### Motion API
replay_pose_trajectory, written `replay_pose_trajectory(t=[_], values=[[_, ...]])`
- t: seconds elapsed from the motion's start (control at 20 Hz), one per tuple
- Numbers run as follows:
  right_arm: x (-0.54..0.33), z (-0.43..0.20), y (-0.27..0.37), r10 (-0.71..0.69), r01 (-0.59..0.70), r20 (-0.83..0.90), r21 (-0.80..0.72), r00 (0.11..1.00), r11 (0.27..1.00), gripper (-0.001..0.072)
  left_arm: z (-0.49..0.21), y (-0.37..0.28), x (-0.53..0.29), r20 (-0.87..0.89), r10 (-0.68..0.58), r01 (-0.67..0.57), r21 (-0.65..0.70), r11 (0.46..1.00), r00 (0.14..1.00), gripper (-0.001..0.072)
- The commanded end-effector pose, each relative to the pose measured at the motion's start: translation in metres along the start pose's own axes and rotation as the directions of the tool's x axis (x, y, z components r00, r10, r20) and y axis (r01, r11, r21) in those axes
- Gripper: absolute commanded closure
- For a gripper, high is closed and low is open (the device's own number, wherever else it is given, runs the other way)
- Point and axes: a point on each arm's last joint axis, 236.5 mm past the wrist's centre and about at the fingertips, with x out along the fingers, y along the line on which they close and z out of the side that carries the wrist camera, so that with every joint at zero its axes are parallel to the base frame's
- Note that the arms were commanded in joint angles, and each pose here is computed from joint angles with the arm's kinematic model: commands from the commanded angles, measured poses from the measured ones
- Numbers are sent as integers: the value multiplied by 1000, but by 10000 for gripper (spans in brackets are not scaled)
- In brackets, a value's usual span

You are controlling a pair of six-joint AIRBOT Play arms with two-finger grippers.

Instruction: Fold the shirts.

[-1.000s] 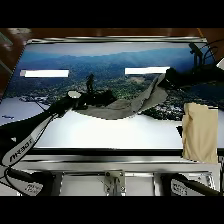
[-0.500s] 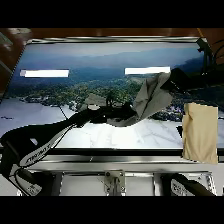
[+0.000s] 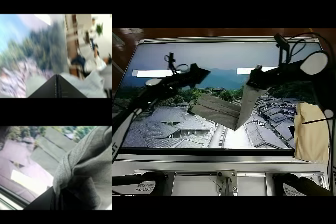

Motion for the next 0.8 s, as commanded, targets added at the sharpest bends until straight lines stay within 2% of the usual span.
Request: replay_pose_trajectory(t=[0.0, 0.1, 0.25, 0.55, 0.75], values=[[71, -3, 54, 70, -67, 39, -89, 997, 994, 645, 107, -18, -106, 256, 44, -89, 169, 981, 966, 669], [105, -17, 73, 94, -91, 22, -112, 995, 990, 645, 136, -32, -153, 342, 38, -115, 209, 971, 939, 669], [121, -30, 84, 103, -102, -4, -128, 995, 986, 645, 146, -43, -193, 361, 19, -113, 242, 964, 932, 669], [118, -14, 89, 138, -133, 56, -82, 989, 988, 645, 134, -33, -200, 296, 49, -135, 275, 952, 954, 668], [150, -25, 100, 175, -174, 45, -27, 984, 984, 644, 131, -34, -197, 287, 47, -129, 275, 953, 957, 669]])
